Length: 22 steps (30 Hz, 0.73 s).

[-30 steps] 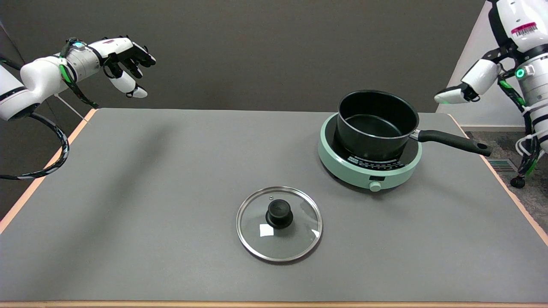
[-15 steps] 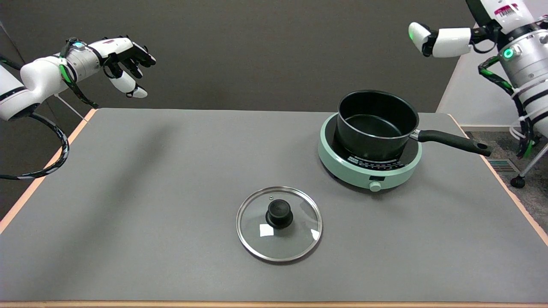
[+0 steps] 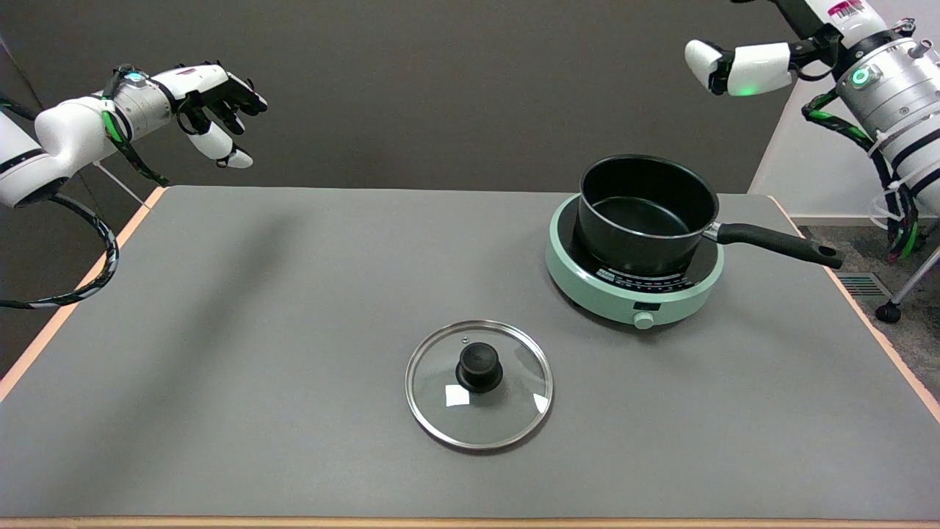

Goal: Place the pot onto the induction cooker.

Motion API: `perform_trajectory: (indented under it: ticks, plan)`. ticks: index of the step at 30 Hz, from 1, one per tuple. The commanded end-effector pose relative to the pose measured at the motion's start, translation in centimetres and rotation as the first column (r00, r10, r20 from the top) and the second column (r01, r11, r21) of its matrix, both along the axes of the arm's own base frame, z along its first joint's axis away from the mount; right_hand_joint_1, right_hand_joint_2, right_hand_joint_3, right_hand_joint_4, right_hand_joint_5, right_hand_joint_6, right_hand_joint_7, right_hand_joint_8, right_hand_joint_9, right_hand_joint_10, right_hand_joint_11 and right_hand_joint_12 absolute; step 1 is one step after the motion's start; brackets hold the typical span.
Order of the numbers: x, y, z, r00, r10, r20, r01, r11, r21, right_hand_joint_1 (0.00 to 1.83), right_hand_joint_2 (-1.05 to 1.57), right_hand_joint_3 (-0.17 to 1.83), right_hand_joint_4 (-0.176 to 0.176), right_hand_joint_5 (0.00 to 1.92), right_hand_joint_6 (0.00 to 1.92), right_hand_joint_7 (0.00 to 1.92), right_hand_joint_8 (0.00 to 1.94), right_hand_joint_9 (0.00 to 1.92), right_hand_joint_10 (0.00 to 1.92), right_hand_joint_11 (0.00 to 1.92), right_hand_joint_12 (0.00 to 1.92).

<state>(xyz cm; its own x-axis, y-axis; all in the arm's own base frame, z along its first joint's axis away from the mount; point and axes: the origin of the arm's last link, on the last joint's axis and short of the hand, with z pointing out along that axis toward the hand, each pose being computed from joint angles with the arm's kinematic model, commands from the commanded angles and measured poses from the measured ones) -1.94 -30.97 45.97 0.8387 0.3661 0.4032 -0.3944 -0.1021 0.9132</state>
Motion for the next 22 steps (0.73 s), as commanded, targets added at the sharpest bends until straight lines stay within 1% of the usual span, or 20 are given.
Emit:
perform_trajectory:
  ticks: [1, 3, 5, 6, 9, 13, 17, 20, 22]
  plan:
    - [-1.1, 0.8, -2.6, 0.951, 0.108, -0.289, -0.134, 0.988, -0.071, 0.84, 0.53, 1.01, 0.059, 0.44, 0.19, 0.51, 0.17, 0.53, 0.31, 0.39, 0.84]
    - [-1.6, 0.9, -3.3, 0.939, 0.124, -0.32, -0.145, 0.989, -0.042, 0.85, 0.54, 1.0, 0.091, 0.5, 0.22, 0.6, 0.18, 0.61, 0.38, 0.47, 1.02]
    - [-2.0, 0.6, -3.9, 0.958, 0.119, -0.263, -0.121, 0.993, 0.011, 0.85, 0.56, 0.97, 0.111, 0.55, 0.25, 0.64, 0.2, 0.65, 0.43, 0.5, 1.14]
    - [-2.1, 0.5, -4.3, 0.966, 0.121, -0.229, -0.115, 0.993, 0.042, 0.85, 0.56, 0.96, 0.115, 0.56, 0.26, 0.66, 0.2, 0.66, 0.45, 0.52, 1.19]
    - [-2.6, 0.1, -5.9, 0.972, 0.12, -0.2, -0.098, 0.988, 0.117, 0.85, 0.56, 0.95, 0.119, 0.57, 0.28, 0.67, 0.21, 0.67, 0.46, 0.54, 1.21]
    - [-3.5, 0.0, -7.0, 0.97, 0.105, -0.219, -0.071, 0.985, 0.156, 0.84, 0.58, 0.93, 0.118, 0.58, 0.27, 0.67, 0.23, 0.69, 0.45, 0.54, 1.2]
    - [-4.8, -0.8, -8.8, 0.975, 0.053, -0.217, -0.008, 0.979, 0.205, 0.85, 0.55, 0.95, 0.1, 0.56, 0.26, 0.67, 0.21, 0.67, 0.47, 0.53, 1.19]
    - [-7.0, -2.5, -11.9, 0.985, -0.03, -0.17, 0.08, 0.953, 0.292, 0.85, 0.54, 0.96, 0.09, 0.53, 0.23, 0.64, 0.19, 0.65, 0.44, 0.5, 1.14]
    - [-7.7, -3.1, -13.0, 0.985, -0.067, -0.16, 0.117, 0.939, 0.323, 0.81, 0.54, 0.98, 0.089, 0.51, 0.24, 0.62, 0.19, 0.62, 0.46, 0.5, 1.1]
